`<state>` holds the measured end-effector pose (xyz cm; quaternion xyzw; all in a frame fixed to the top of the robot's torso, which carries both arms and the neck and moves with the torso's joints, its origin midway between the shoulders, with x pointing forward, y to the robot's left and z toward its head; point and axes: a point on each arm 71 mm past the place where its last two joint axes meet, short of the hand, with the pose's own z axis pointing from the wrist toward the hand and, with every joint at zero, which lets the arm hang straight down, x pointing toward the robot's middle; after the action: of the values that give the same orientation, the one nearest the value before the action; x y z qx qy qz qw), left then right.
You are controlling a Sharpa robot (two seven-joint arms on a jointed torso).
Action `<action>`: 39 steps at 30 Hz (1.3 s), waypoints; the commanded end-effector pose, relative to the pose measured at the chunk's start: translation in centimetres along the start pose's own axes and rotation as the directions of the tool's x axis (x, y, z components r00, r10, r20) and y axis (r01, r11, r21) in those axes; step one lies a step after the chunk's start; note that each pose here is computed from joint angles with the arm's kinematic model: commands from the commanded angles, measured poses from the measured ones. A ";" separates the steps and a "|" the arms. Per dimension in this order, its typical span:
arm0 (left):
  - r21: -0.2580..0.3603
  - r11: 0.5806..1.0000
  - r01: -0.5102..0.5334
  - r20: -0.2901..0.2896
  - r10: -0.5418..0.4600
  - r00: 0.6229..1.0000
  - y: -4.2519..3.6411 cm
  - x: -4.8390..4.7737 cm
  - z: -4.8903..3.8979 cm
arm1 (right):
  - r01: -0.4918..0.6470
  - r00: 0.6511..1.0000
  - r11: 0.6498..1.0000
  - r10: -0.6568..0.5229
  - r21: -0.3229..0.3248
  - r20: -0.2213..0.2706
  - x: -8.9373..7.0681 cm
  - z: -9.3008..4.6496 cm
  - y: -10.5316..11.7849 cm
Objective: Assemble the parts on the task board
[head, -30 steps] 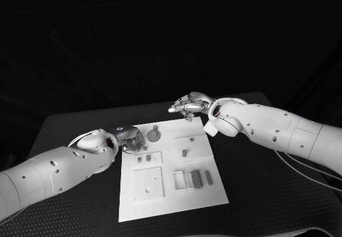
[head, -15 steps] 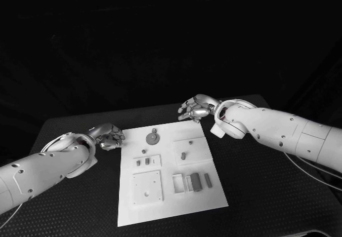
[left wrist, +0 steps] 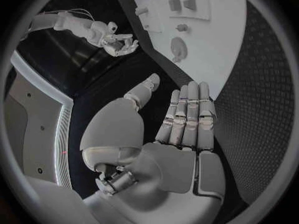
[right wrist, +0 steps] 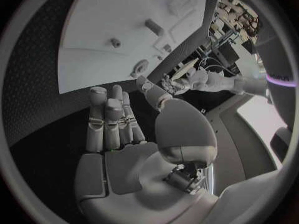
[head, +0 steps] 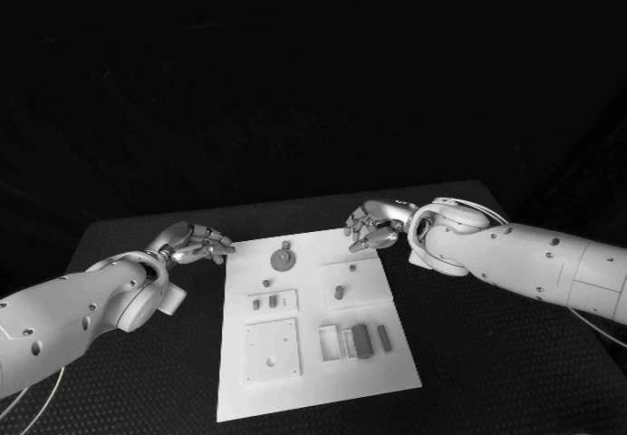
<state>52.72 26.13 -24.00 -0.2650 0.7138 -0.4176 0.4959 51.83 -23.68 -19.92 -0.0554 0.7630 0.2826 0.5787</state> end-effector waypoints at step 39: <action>0.036 0.974 0.222 -0.043 -0.220 0.975 -0.50 0.22 -0.78 | 0.418 0.903 0.906 -0.422 -0.062 -0.083 4.6 0.2 1.2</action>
<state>51.88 26.13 -23.64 -0.3210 0.6840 -0.4806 0.4451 50.02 -21.70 -23.63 -0.2356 0.7553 0.1671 0.5884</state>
